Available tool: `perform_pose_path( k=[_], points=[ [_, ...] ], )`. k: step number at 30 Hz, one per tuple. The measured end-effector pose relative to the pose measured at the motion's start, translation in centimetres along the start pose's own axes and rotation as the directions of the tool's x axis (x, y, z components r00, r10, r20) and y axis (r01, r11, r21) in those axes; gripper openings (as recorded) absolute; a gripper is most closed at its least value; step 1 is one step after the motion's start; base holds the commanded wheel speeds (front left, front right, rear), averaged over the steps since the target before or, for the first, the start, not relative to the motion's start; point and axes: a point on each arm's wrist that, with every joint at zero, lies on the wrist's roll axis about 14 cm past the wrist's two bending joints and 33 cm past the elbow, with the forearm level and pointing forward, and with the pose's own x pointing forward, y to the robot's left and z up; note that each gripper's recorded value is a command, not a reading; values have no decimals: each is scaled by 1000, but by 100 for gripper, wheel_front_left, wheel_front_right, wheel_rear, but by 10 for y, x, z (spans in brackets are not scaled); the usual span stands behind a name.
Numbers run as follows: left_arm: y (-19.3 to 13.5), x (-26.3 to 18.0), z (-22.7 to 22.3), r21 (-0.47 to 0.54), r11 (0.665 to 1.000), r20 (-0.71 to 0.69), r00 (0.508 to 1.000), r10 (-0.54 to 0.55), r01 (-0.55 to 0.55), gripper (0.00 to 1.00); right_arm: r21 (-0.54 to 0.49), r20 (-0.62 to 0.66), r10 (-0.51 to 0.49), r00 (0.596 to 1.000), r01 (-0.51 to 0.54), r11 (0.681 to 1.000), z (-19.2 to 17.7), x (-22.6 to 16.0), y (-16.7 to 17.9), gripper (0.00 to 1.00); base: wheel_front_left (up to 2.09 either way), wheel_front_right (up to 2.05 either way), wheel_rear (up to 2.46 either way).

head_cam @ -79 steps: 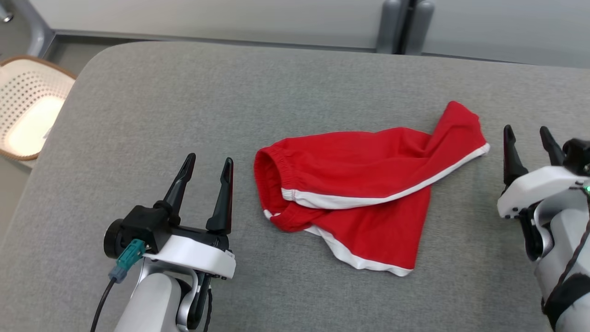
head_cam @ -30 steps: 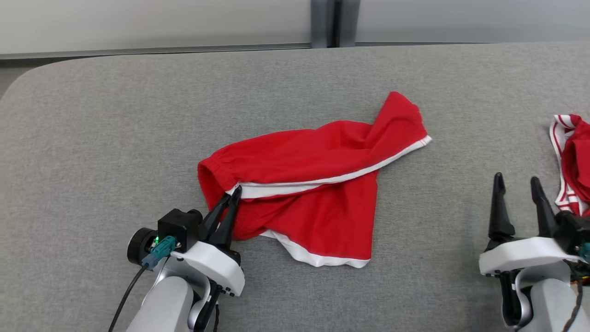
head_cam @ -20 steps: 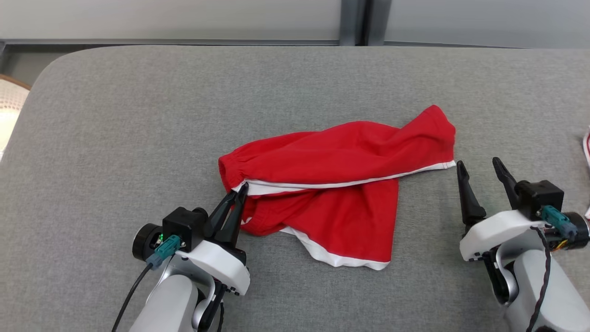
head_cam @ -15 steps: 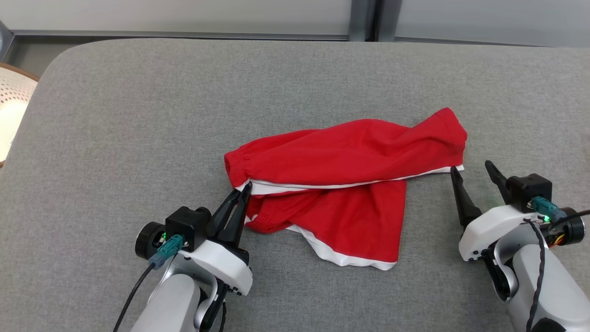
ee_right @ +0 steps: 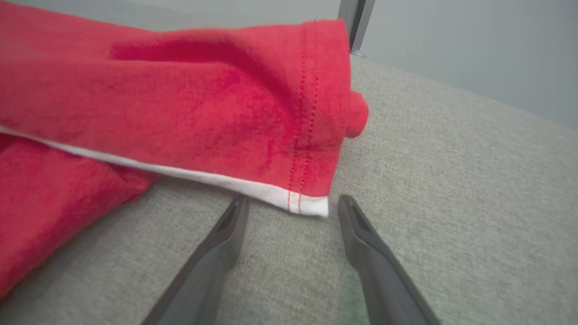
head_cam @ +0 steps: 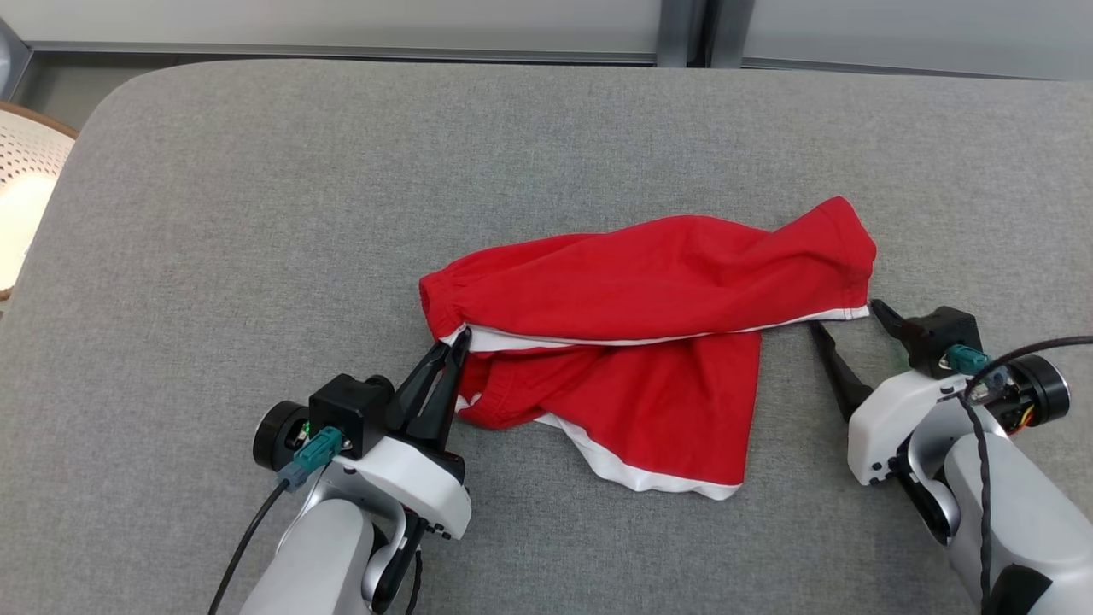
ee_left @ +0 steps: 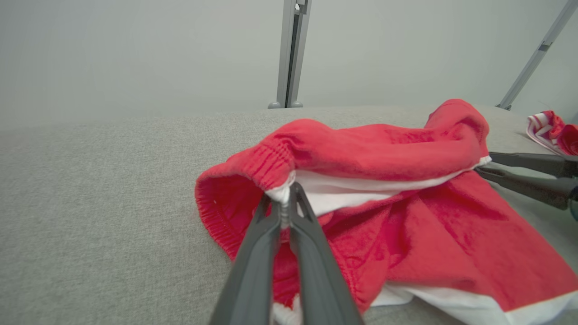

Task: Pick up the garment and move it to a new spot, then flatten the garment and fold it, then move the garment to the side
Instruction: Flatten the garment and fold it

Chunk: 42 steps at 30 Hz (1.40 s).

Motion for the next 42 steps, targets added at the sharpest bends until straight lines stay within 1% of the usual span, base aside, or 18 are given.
perform_pose_path(
  k=[5,6,7,8,14,16,19,21,24,29,33,36,40,42],
  points=[
    [0,1,-1,1,1000,-4,1000,0,0,0,-28,-14,12,1000,-13,1000,-1,4,-1,100,0,0,0],
    [0,1,-1,1,1000,-5,1000,-1,1,0,-34,-19,17,1000,-17,999,-2,5,0,46,0,0,0],
    [0,1,-2,2,1000,-6,1000,-1,1,0,-36,-17,21,1000,-21,999,-2,6,1,14,0,0,0],
    [0,1,-2,2,1000,-7,1000,-1,1,0,-38,-17,25,1000,-25,999,-1,7,1,0,0,0,0],
    [0,0,-1,3,1000,-5,1000,0,0,0,-43,-18,36,999,-37,998,0,8,1,0,0,0,0],
    [0,0,2,7,1000,4,1000,-3,3,0,-51,-2,36,999,-36,998,4,6,0,0,0,0,0],
    [-1,1,15,30,999,36,999,-16,15,0,-25,52,47,998,-46,999,21,3,3,0,0,0,0],
    [0,3,30,69,997,72,997,-32,27,0,-9,109,63,992,-62,998,41,0,8,0,0,0,0],
    [2,4,56,120,992,130,990,-53,37,0,-41,179,74,981,-68,997,75,-11,2,0,0,0,0],
    [-3,7,118,193,980,233,967,-101,56,0,-60,278,84,957,-70,996,129,-40,-6,0,0,0,0],
    [-12,2,168,265,962,301,942,-151,69,0,-59,379,83,922,-66,996,180,-69,-10,0,0,0,0],
    [-23,-5,203,287,954,348,919,-186,85,0,-74,450,82,889,-54,996,215,-93,-10,0,0,0,0],
    [-35,-20,248,326,941,419,880,-225,86,0,-91,525,88,847,-47,995,251,-126,-5,0,0,0,0],
    [-44,-28,264,328,940,447,860,-245,97,0,-96,554,85,828,-37,995,265,-142,-5,0,0,0,0]
  ],
)
